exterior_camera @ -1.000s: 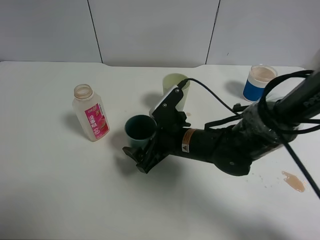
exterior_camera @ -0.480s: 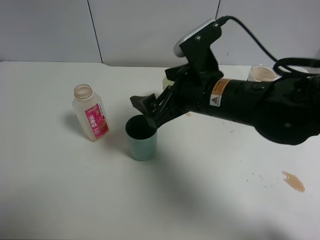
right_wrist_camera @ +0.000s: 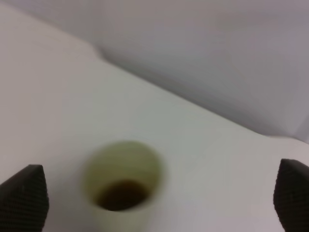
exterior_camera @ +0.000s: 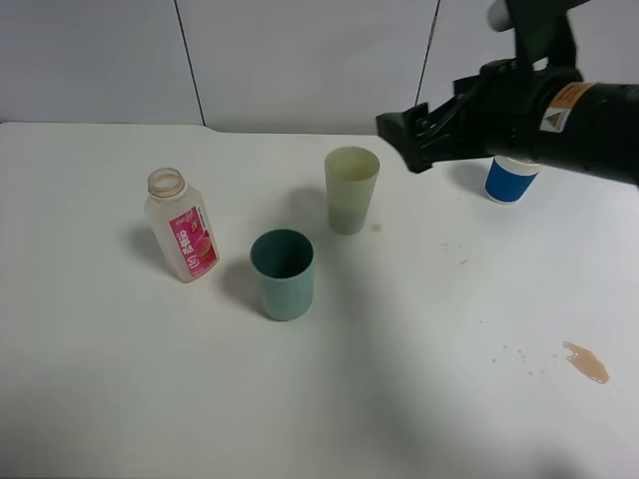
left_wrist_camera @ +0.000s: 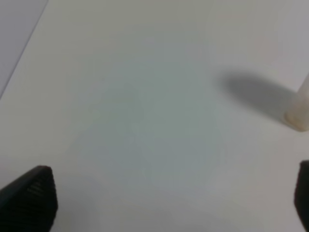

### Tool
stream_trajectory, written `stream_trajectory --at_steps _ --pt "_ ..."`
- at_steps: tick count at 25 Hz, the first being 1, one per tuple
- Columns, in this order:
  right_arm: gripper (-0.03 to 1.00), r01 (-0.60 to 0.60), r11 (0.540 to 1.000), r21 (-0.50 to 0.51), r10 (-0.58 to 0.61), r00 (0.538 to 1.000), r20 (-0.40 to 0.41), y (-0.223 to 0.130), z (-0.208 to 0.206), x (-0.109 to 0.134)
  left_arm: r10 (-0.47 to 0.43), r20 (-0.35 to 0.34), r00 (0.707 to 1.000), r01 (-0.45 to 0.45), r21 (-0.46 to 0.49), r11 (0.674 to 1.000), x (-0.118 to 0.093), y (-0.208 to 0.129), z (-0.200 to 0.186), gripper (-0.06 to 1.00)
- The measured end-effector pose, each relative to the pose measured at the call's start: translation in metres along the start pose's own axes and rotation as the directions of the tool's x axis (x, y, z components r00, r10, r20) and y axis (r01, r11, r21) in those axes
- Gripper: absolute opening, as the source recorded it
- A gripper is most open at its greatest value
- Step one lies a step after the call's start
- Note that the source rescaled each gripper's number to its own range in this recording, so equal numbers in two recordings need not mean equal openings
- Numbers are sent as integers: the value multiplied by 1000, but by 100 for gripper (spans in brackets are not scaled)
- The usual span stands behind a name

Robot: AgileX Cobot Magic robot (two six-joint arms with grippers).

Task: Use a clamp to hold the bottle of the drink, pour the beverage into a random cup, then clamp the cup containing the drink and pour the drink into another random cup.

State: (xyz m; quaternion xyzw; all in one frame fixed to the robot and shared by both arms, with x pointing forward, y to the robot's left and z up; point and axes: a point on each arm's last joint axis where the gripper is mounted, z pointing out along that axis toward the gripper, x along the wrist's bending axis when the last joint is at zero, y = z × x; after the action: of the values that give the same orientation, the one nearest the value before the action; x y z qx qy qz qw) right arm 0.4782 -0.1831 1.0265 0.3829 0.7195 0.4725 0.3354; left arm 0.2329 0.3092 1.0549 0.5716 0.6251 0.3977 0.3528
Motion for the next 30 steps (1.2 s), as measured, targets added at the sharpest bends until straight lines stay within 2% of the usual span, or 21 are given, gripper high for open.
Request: stream_trajectory --at_steps 4,9,12,16,21,27,30 --pt "76 -43 999 19 40 990 132 6 -25 -34 0 0 1000 0 0 1000 0 0 0 100" --pt "76 -88 996 9 82 957 279 14 -67 -63 0 0 1000 0 0 1000 0 0 0 100" --pt "76 -103 994 -25 105 926 364 20 -98 -73 0 0 1000 0 0 1000 0 0 0 100" --pt "76 -121 990 -73 141 853 503 24 -148 -82 0 0 1000 0 0 1000 0 0 0 100" --pt "76 -157 982 -102 187 779 598 21 -196 -69 0 0 1000 0 0 1000 0 0 0 100" --pt "76 -158 974 -162 224 771 596 14 -239 -34 0 0 1000 0 0 1000 0 0 0 100" --pt "76 -189 973 -136 233 773 590 3 -253 -20 0 0 1000 0 0 1000 0 0 0 100"
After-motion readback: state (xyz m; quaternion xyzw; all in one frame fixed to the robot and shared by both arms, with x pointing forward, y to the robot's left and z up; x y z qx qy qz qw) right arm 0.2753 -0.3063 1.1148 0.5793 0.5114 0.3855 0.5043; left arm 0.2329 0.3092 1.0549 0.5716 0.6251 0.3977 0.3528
